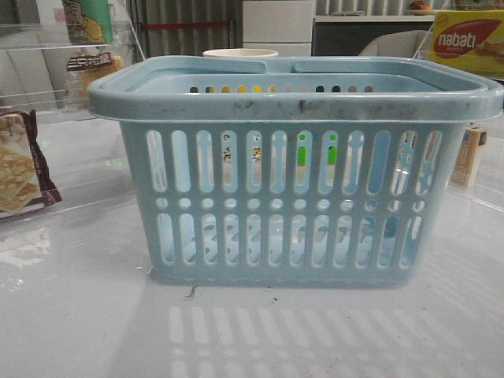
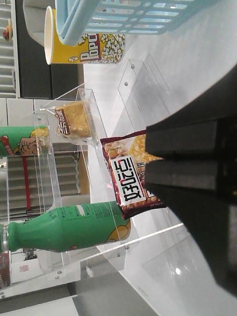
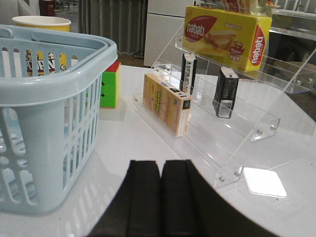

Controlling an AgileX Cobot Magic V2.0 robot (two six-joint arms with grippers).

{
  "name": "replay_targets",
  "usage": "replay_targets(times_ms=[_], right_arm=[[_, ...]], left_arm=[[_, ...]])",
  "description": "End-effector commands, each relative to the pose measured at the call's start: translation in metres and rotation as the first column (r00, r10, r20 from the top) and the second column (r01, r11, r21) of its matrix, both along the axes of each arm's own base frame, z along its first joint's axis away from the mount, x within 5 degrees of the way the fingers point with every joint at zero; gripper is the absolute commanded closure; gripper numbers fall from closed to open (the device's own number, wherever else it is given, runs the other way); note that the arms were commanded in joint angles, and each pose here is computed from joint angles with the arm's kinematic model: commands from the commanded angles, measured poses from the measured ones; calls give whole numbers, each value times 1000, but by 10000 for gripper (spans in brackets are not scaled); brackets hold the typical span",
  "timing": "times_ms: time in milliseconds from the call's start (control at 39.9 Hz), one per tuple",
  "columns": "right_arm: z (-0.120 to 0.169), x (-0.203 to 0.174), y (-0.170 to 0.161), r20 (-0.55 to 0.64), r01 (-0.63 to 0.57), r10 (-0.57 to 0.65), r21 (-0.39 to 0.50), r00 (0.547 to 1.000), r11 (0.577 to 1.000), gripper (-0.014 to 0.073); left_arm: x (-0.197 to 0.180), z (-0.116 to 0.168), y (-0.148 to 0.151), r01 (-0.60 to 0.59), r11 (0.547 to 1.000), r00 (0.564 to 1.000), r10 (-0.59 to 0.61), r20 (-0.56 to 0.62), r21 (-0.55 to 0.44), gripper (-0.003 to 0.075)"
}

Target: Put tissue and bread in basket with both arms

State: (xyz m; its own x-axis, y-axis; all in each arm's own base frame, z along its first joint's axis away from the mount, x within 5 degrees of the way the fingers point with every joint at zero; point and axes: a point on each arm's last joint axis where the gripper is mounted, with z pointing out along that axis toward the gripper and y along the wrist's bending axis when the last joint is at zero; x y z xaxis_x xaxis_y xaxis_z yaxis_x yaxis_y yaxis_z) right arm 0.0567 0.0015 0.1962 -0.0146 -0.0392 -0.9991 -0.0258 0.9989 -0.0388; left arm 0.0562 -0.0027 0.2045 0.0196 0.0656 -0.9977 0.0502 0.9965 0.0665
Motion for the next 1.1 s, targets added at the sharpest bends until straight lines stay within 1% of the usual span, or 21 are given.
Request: replay_targets(times_ms=[0, 577, 702, 903, 978, 1078], right_arm=[[9, -2, -1, 107, 12, -10, -14, 994, 1000, 540], [9, -2, -1, 107, 12, -10, -14, 994, 1000, 540], [12, -2, -1, 141, 13, -11, -13, 990, 1000, 540], [13, -2, -1, 146, 13, -11, -13, 989, 1000, 540], [14, -2, -1, 164, 14, -12, -13, 986, 1000, 540], [23, -4, -1, 245, 16, -14, -7, 969, 1000, 540]], left_arm=[[-2, 10, -1, 14, 1000, 994, -12, 105, -23, 625], [-2, 10, -1, 14, 1000, 994, -12, 105, -23, 625], [-2, 10, -1, 14, 1000, 994, -12, 105, -23, 625], [-2, 10, -1, 14, 1000, 994, -12, 105, -23, 625], [-3, 13, -1, 18, 1000, 989, -14, 146, -25, 626], [-4, 21, -1, 24, 999, 976, -17, 219, -30, 625]])
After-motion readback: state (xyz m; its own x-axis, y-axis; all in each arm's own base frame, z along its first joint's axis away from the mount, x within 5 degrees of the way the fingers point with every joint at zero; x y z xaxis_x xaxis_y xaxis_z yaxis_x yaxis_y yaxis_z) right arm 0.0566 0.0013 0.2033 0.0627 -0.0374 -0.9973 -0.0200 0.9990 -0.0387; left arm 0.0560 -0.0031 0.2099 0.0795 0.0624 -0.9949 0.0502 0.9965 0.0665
